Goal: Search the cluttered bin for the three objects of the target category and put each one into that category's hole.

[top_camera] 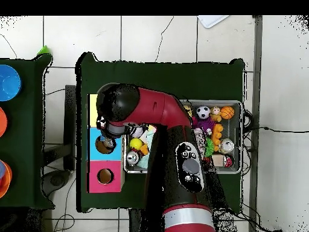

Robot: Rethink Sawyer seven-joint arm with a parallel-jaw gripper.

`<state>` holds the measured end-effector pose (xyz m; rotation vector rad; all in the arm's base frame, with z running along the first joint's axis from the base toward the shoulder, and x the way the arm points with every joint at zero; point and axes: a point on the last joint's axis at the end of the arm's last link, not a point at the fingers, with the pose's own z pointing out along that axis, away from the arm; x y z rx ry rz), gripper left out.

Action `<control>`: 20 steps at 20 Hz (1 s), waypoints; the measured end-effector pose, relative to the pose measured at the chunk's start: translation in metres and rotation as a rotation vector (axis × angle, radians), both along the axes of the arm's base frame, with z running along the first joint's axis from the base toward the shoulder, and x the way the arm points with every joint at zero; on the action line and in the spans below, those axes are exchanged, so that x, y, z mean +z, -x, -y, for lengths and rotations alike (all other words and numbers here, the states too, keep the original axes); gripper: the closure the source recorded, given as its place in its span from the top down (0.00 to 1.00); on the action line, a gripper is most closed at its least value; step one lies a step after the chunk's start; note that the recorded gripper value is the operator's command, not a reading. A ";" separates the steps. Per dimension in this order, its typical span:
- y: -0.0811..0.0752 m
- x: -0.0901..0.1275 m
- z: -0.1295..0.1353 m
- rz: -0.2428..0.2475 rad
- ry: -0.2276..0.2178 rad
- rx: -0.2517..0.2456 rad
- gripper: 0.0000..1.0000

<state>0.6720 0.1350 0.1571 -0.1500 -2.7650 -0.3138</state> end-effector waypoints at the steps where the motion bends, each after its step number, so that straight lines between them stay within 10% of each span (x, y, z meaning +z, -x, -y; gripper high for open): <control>1: 0.000 -0.002 0.000 -0.002 -0.002 -0.003 0.00; 20: 0.021 -0.032 0.024 -0.093 0.022 -0.066 0.00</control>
